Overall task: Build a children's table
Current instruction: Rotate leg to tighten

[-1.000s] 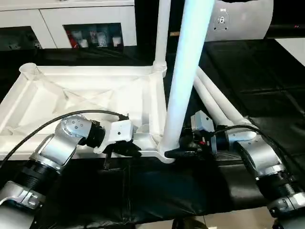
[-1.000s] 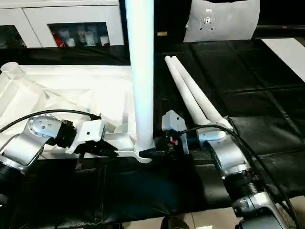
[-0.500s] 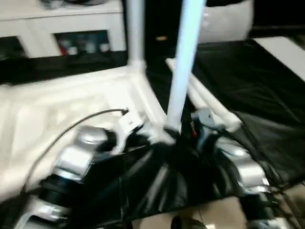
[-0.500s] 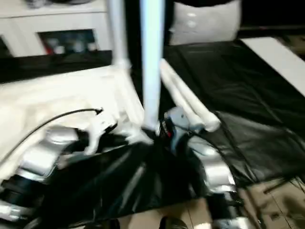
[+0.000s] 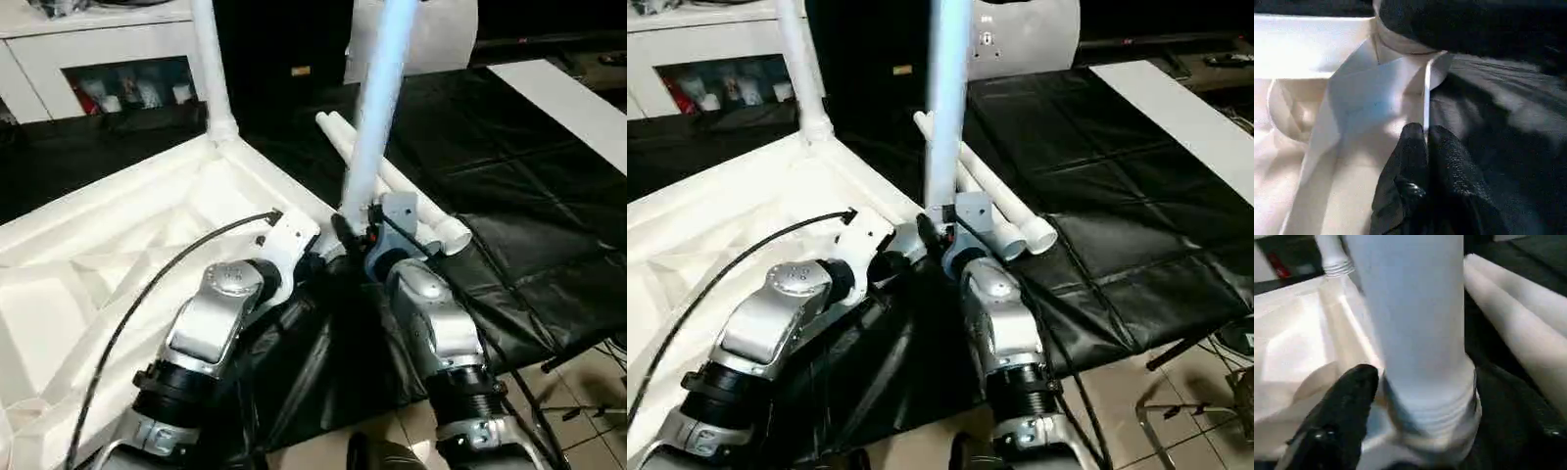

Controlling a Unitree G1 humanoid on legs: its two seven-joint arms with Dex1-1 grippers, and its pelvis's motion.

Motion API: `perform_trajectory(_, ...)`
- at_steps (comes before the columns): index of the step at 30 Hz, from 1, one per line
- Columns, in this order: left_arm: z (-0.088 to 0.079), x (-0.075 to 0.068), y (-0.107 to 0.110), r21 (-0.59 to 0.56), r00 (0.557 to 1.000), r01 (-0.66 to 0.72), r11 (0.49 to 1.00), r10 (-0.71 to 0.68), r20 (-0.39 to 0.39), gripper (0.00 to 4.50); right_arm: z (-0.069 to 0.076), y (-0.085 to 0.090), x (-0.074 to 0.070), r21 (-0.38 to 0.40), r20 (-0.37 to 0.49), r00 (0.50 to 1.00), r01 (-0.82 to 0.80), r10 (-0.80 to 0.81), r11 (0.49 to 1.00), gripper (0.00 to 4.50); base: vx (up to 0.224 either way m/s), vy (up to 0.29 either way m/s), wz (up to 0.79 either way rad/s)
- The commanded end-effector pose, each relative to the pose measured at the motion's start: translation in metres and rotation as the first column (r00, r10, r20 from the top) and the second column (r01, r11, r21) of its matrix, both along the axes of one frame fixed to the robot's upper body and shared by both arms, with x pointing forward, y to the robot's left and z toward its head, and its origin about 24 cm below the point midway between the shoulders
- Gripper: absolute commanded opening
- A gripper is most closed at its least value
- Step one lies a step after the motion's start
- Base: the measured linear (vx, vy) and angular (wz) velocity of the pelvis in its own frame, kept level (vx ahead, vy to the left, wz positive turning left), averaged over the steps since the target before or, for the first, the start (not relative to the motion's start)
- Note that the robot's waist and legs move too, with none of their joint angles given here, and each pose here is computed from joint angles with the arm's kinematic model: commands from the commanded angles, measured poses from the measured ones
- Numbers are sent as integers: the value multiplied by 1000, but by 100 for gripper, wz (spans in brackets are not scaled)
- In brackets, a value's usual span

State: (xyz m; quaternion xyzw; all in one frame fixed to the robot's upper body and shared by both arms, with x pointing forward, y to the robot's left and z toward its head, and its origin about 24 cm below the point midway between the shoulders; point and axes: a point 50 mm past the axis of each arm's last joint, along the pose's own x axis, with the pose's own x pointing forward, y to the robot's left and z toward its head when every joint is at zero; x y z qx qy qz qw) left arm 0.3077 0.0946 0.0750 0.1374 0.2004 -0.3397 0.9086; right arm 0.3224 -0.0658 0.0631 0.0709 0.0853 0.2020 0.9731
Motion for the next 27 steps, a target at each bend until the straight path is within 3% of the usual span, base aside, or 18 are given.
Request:
perform_trajectory(1,13,1,3,13,996,45,999,-46,77,0,-8,17,-10,7,-17,988,-151,151,989,360,0,0,0)
perform_trajectory(9,2,-8,27,57,984,172,983,-175,42,0,1,-20,-16,-47,104,951,-288,292,956,428,43,-40,1)
perform_trajectory(12,-3,-12,39,90,954,295,951,-298,18,0,5,-42,-24,-121,118,896,-415,429,902,445,0,0,0)
perform_trajectory(16,-5,-15,46,115,924,380,918,-381,-13,0,8,-54,-29,-176,102,841,-510,531,842,445,0,0,0)
perform_trajectory(17,-6,-18,51,130,897,441,888,-439,-46,0,10,-60,-33,-206,80,798,-573,597,793,445,0,0,0)
perform_trajectory(20,-7,-22,56,141,844,536,832,-527,-96,0,13,-67,-36,-239,48,738,-646,673,725,445,0,0,0)
perform_trajectory(21,-8,-26,59,129,799,601,789,-588,-126,0,15,-68,-37,-261,27,700,-685,714,680,445,0,0,0)
perform_trajectory(24,-9,-29,61,106,746,665,740,-648,-153,0,15,-67,-37,-285,-3,646,-732,763,618,445,0,0,0)
perform_trajectory(25,-9,-29,61,106,746,665,740,-648,-153,0,15,-67,-37,-285,-3,646,-732,763,618,445,0,0,0)
perform_trajectory(26,-9,-29,62,111,704,708,697,-687,-179,0,14,-65,-37,-290,-28,590,-777,807,558,445,0,0,0)
perform_trajectory(27,-9,-29,63,114,688,724,680,-702,-185,0,14,-64,-37,-287,-34,572,-791,820,540,445,0,0,0)
